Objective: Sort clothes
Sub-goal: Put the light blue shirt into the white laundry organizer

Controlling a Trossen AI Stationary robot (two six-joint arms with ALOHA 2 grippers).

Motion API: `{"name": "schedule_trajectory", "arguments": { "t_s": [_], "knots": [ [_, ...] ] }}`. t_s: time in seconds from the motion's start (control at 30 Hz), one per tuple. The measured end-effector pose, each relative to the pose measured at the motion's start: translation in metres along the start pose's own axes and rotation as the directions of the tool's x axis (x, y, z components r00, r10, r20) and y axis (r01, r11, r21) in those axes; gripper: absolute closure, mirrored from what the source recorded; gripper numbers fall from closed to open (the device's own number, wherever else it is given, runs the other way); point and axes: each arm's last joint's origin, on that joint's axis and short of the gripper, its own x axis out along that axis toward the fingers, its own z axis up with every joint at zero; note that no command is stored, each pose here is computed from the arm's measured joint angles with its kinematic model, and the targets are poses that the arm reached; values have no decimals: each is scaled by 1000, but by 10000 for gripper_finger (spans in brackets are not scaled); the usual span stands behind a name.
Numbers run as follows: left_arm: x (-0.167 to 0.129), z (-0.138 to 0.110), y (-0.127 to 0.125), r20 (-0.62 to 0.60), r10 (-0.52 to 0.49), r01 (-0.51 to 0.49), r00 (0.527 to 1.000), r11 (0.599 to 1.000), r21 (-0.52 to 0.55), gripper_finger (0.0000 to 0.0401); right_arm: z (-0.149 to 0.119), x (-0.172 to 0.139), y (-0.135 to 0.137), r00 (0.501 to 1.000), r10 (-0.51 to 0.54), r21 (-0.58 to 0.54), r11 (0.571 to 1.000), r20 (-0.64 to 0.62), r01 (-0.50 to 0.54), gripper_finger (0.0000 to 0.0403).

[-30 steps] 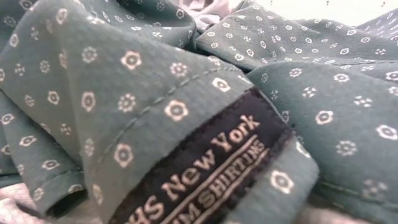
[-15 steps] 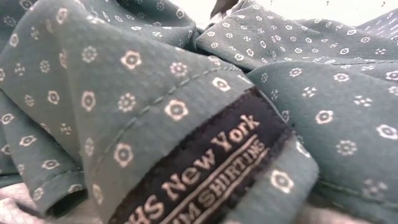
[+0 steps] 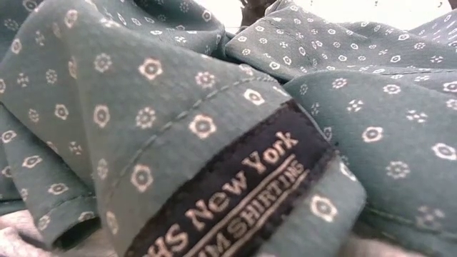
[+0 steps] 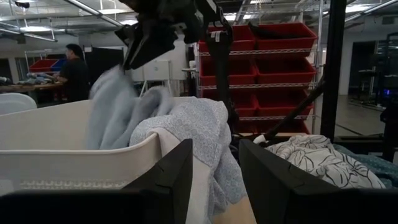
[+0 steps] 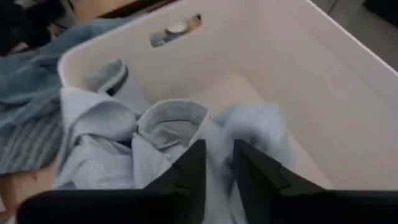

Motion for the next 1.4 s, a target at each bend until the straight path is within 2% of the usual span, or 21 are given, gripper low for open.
{"name": "schedule_trajectory", "arguments": {
  "t_s": [0.23,0.4,0.63,0.8,0.93,1.2,1.4],
  "knots": [
    [0,0,0,0,1,-1,1000,1000,0,264,-3,-11,-4,1000,-8,-4,1000,-23,8,278],
    [0,0,0,0,0,0,1000,1000,0,264,-10,-28,3,999,9,-20,1000,-50,-10,276],
    [0,0,0,0,1,-1,1000,1000,0,264,-33,-61,24,988,15,-59,998,-156,-25,275],
    [0,0,0,0,0,0,1000,1000,0,264,-59,-83,47,965,-118,-105,990,-233,96,275],
    [0,0,0,0,0,0,1000,1000,0,264,-80,-98,68,944,-248,-168,962,-219,214,273],
    [0,0,0,-1,0,0,1000,1000,0,264,-124,-104,103,935,-305,-201,942,-179,268,272],
    [0,0,0,-1,1,-1,1000,1000,0,264,-170,-94,105,918,-368,-177,923,-148,342,262]
  ]
}}
